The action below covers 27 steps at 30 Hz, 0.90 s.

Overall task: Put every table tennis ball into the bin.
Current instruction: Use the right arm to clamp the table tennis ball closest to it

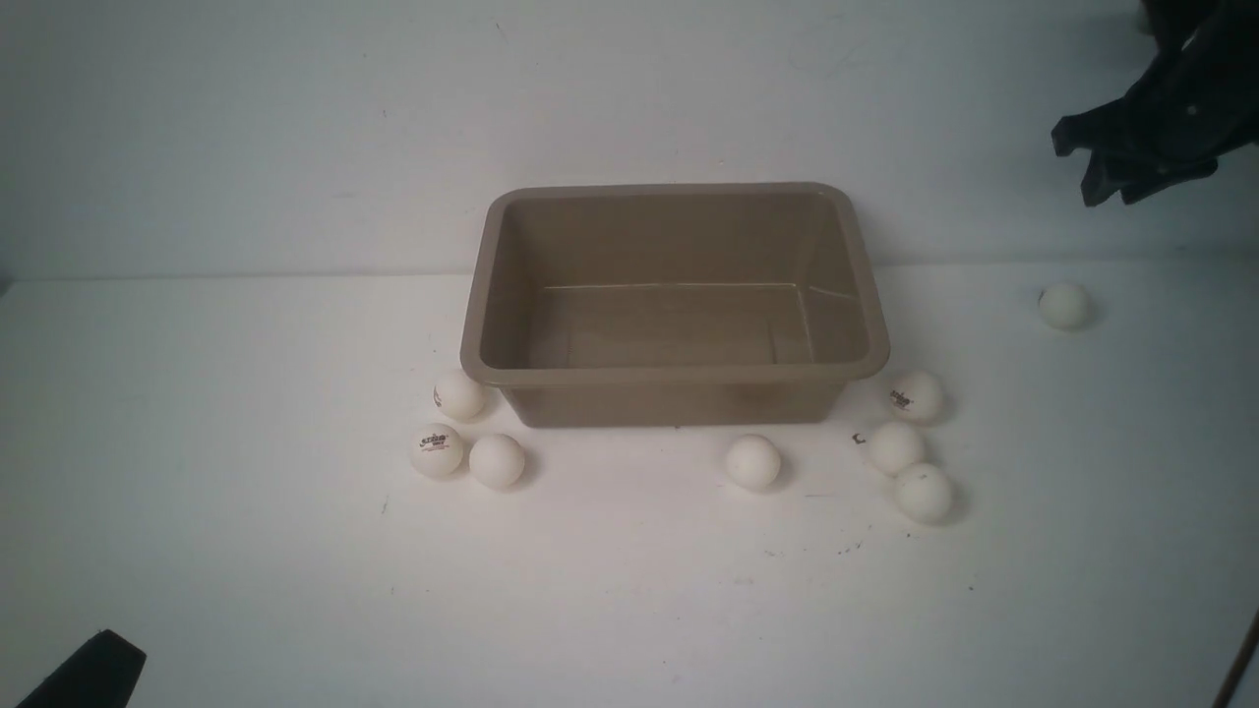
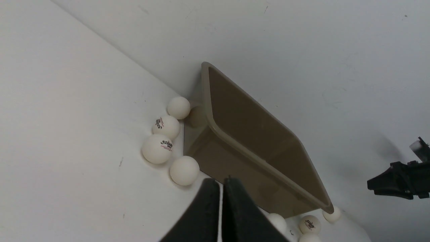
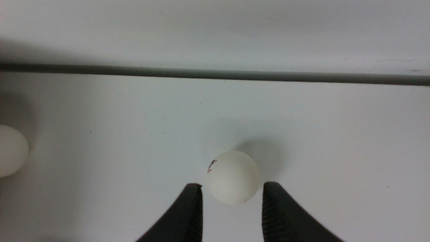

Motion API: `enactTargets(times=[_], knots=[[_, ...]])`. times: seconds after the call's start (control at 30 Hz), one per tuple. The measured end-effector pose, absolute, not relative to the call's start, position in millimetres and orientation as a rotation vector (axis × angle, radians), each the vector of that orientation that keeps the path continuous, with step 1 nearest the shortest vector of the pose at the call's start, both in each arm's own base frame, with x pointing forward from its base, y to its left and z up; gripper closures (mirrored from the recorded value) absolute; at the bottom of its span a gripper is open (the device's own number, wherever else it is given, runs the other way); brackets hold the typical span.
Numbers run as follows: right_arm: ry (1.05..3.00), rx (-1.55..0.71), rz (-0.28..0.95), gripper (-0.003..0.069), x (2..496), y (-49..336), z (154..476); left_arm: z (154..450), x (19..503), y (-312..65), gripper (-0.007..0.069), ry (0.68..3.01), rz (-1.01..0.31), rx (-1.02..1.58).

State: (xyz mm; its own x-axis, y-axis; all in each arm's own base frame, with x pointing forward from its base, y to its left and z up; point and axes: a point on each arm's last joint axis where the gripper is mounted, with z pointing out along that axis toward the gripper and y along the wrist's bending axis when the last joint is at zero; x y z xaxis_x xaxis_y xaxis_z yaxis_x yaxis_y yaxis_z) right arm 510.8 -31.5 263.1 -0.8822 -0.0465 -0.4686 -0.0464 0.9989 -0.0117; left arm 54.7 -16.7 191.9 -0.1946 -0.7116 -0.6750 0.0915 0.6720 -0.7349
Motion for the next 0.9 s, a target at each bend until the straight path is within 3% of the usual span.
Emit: enactTargets(times=[0.13,0.23,0.3,0.37,0.47,0.7,0.9], knots=[[2.649,-0.054,0.058,0.0393,511.0,-27.9,263.4,191.5,54.6,-17.0,0.0626,1.620,-0.786,-0.516],[2.638,-0.014,0.144,0.0393,511.6,-23.0,264.1,191.5,54.6,-17.0,0.0626,1.621,-0.787,-0.515],[2.611,0.084,0.267,0.0393,513.3,-16.7,266.1,191.5,54.6,-17.1,0.0626,1.622,-0.786,-0.514],[2.606,0.104,0.292,0.0393,513.6,-15.0,266.5,191.5,54.6,-17.1,0.0626,1.622,-0.786,-0.514],[2.607,0.111,0.269,0.0391,513.7,-16.3,266.2,191.5,54.6,-17.1,0.0626,1.622,-0.785,-0.513],[2.638,0.044,0.071,0.0386,514.2,-23.8,259.8,191.4,54.6,-17.1,0.0626,1.626,-0.767,-0.491],[2.690,0.024,0.070,0.0373,517.5,-17.7,241.1,191.4,54.6,-17.2,0.0626,1.627,-0.766,-0.490]])
